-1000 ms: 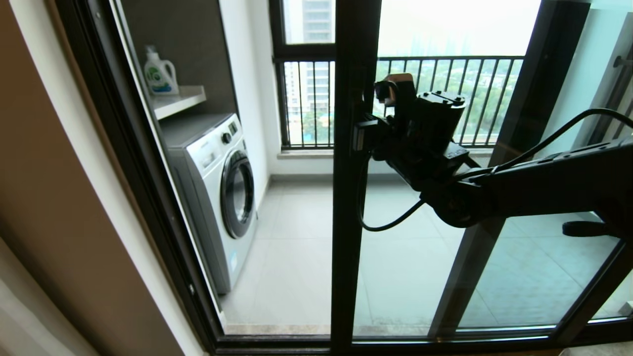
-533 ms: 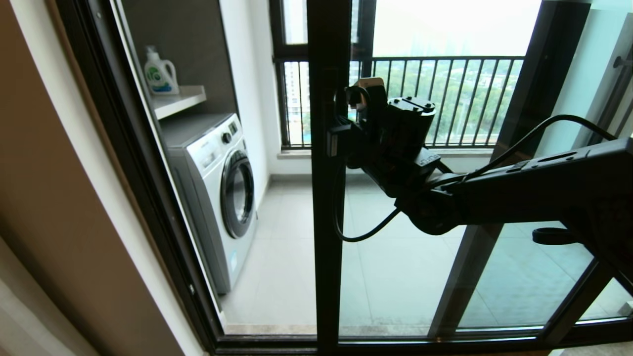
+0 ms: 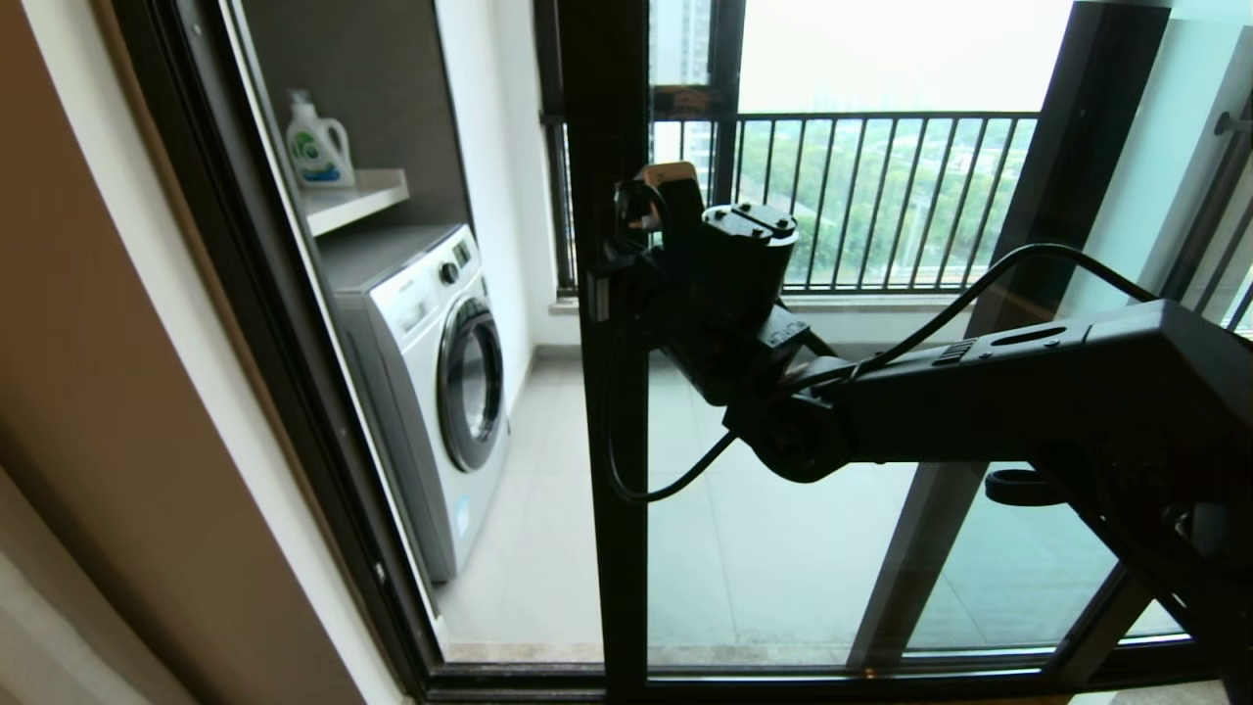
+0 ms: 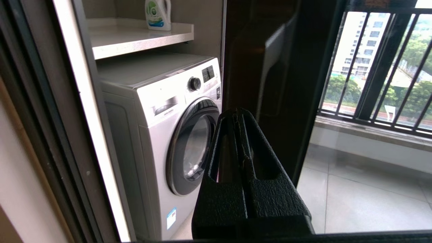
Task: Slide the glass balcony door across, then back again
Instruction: Close the slid door
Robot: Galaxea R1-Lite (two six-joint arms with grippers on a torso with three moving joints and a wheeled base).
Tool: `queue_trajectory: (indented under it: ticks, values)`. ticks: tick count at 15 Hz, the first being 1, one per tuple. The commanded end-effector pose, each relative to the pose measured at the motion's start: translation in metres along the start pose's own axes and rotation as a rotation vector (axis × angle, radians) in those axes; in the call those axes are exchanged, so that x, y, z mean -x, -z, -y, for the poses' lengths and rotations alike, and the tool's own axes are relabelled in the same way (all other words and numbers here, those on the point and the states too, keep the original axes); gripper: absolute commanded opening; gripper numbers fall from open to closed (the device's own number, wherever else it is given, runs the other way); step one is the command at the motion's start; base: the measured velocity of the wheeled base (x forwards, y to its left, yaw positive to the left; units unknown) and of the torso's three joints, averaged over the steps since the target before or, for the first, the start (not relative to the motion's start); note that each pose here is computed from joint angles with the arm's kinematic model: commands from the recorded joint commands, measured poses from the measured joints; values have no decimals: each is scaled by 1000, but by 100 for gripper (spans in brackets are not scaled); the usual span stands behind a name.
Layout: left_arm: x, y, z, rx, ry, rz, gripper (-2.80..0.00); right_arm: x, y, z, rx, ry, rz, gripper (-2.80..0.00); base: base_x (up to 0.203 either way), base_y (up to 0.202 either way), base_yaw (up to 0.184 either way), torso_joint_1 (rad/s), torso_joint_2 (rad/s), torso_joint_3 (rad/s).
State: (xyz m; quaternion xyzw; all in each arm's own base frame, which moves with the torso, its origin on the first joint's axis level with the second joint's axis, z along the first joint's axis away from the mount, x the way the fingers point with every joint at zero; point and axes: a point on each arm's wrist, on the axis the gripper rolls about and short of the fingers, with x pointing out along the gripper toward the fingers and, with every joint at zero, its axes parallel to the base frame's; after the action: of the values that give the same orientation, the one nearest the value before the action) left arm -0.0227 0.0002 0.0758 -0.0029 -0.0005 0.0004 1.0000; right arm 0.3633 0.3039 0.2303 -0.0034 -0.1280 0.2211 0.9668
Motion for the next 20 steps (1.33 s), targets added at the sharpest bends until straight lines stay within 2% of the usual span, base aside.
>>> queue_trajectory:
  ticks: [1,5,8,12,15,17,20]
  values:
    - [0,0,0,0,-1,0,-280,0,6,-7,0,-7,-7,-280,0,0,0,0,0,0]
    - [0,0,0,0,-1,-1,-280,2,9,-20,-5,-29,-11,-280,0,0,0,0,0,0]
    - [0,0,0,0,-1,0,-280,2,6,-16,-8,22,-5,-280,0,0,0,0,0,0]
    - [0,0,0,0,-1,0,-280,21,-29,-5,-20,45,33,-280,0,0,0,0,0,0]
    - [0,0,0,0,-1,0,-280,63,-78,12,-33,45,67,-280,0,0,0,0,0,0]
    - [0,0,0,0,-1,0,-280,111,-108,26,-39,37,73,-280,0,0,0,0,0,0]
    - [0,0,0,0,-1,-1,-280,197,-138,56,-40,52,71,-280,0,0,0,0,0,0]
